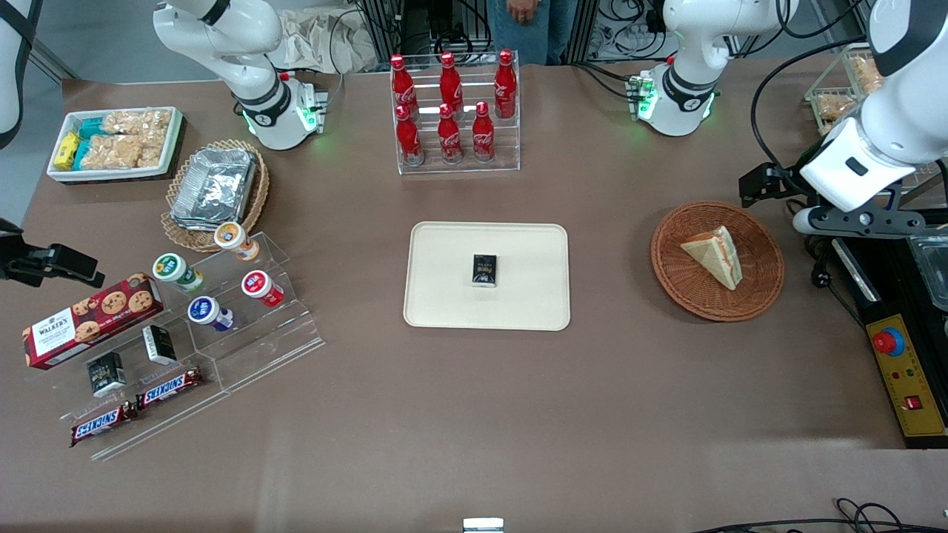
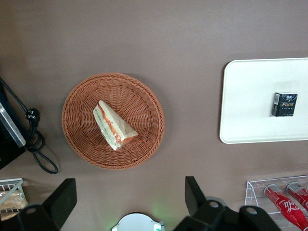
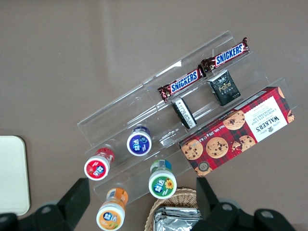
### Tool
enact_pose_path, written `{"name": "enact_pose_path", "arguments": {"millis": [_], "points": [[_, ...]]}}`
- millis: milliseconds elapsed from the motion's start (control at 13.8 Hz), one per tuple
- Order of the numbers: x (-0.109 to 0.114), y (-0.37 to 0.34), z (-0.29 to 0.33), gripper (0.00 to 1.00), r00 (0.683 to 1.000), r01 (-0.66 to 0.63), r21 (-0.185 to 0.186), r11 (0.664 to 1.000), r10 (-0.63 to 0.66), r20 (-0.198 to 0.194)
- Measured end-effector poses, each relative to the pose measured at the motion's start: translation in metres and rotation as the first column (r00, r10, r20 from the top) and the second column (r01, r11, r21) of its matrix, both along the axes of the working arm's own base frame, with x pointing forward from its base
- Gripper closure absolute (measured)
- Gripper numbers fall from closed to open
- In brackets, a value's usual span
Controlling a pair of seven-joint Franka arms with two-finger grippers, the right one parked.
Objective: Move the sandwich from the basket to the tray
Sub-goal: 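Move the left gripper over the wicker basket above the wrapped sandwich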
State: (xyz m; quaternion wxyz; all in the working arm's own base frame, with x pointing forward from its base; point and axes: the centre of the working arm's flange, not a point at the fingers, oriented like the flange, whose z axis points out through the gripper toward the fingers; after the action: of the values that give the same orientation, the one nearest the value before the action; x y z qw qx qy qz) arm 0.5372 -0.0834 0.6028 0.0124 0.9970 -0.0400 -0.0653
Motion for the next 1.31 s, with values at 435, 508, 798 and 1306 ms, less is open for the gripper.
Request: {"name": "enact_pose_path", "arguments": {"millis": [435,508,798,1306], "points": [[0.001,0.001,-0.001,0.0,0.999,-0.037,0.005,0.999,0.037,-0.006],[-0.001,0.001,-0.002,0.0,0.997,-0.079,0.015,0.997,0.079,-0.021],[-0.008,0.002,-0.006,0.0,0.947,-0.309,0.077,0.948,0.314,-0.069],[-0.005,0.009,-0.017,0.0,0.91,-0.395,0.09,0.914,0.403,-0.098]]}}
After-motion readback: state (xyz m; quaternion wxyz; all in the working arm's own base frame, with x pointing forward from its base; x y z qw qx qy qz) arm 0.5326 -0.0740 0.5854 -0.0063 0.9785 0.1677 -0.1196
